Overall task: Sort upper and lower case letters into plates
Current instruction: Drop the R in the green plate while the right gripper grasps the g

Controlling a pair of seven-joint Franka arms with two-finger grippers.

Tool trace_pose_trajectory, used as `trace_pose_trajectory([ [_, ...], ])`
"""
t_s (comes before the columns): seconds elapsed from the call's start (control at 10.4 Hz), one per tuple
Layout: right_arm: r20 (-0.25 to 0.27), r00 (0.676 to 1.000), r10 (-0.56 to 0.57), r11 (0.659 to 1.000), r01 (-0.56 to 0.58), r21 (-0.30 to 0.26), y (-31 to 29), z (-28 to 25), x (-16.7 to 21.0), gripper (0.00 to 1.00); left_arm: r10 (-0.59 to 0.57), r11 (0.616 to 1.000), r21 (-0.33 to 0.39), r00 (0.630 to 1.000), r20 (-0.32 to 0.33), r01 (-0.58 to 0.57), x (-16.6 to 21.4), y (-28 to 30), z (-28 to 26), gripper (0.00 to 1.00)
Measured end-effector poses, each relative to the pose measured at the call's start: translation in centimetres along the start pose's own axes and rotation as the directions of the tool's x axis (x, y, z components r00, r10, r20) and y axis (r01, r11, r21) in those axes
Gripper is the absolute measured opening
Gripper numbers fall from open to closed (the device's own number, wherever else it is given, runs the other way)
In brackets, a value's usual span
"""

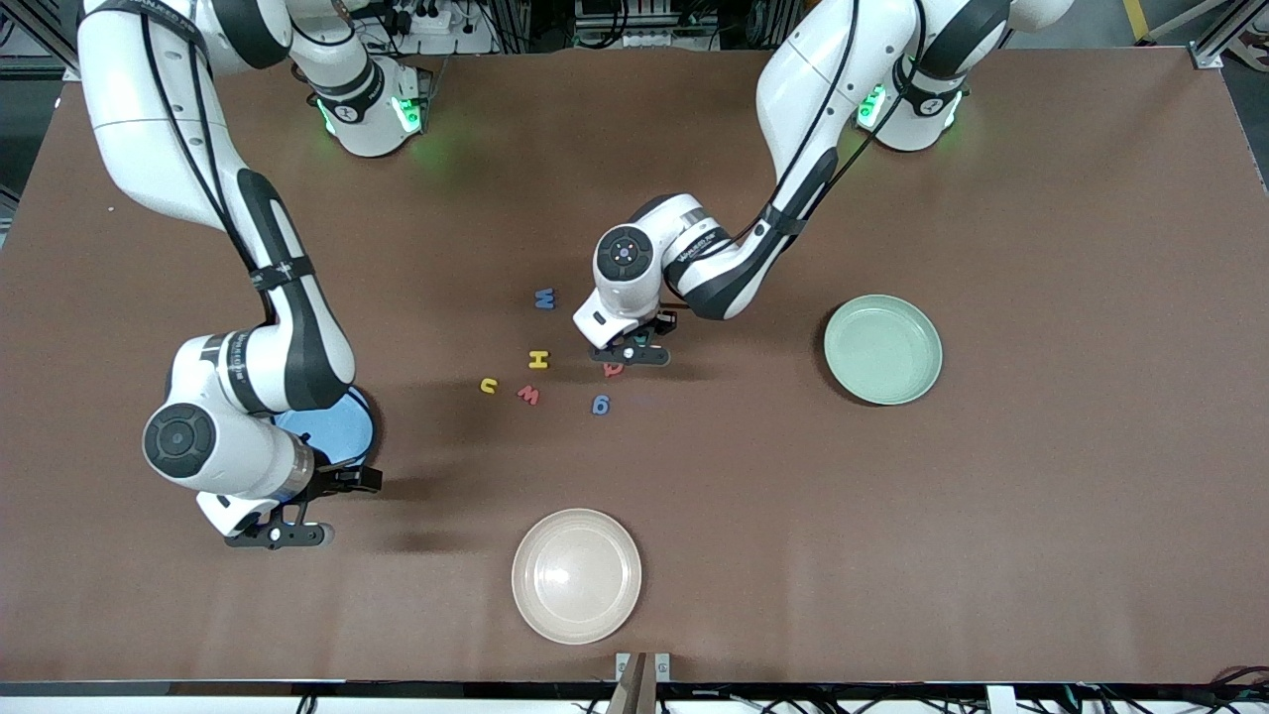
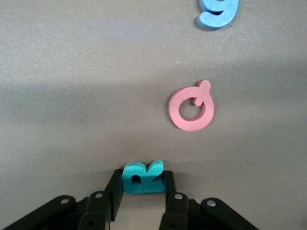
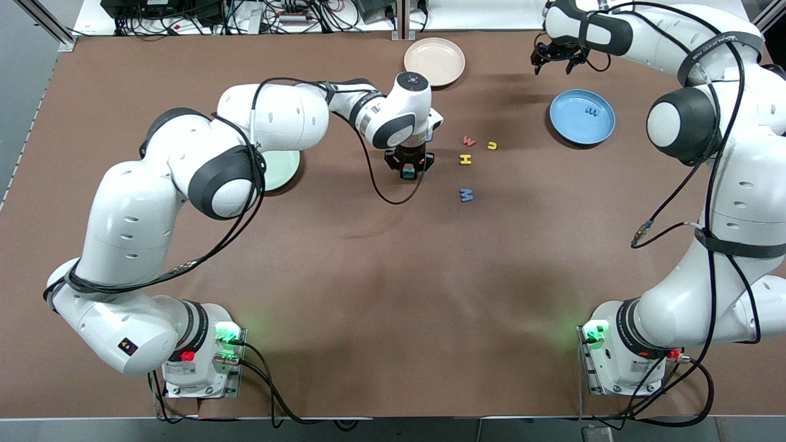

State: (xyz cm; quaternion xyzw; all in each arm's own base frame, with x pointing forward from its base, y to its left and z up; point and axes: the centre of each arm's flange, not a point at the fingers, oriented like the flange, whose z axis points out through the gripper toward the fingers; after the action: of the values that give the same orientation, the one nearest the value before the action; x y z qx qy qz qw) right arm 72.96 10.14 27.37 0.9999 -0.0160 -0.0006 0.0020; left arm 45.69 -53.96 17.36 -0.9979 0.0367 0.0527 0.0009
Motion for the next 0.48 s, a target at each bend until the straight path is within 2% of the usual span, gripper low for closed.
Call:
trace_pose_trajectory([
  [0.29, 0.000, 0.998, 0.065, 0.998, -0.065, 0.001, -4.4, 0.0, -0.9, 1.00, -0.010, 1.000, 0.015, 1.000, 0.011, 0.010, 0.5, -0.6, -0.2, 0.39],
  [0.48, 0.004, 0.997, 0.079, 0.997, -0.079, 0.000, -5.1, 0.0, -1.1, 1.00, -0.019, 0.999, 0.046, 0.999, 0.039, 0.017, 2.3, -2.9, -1.4, 0.39],
])
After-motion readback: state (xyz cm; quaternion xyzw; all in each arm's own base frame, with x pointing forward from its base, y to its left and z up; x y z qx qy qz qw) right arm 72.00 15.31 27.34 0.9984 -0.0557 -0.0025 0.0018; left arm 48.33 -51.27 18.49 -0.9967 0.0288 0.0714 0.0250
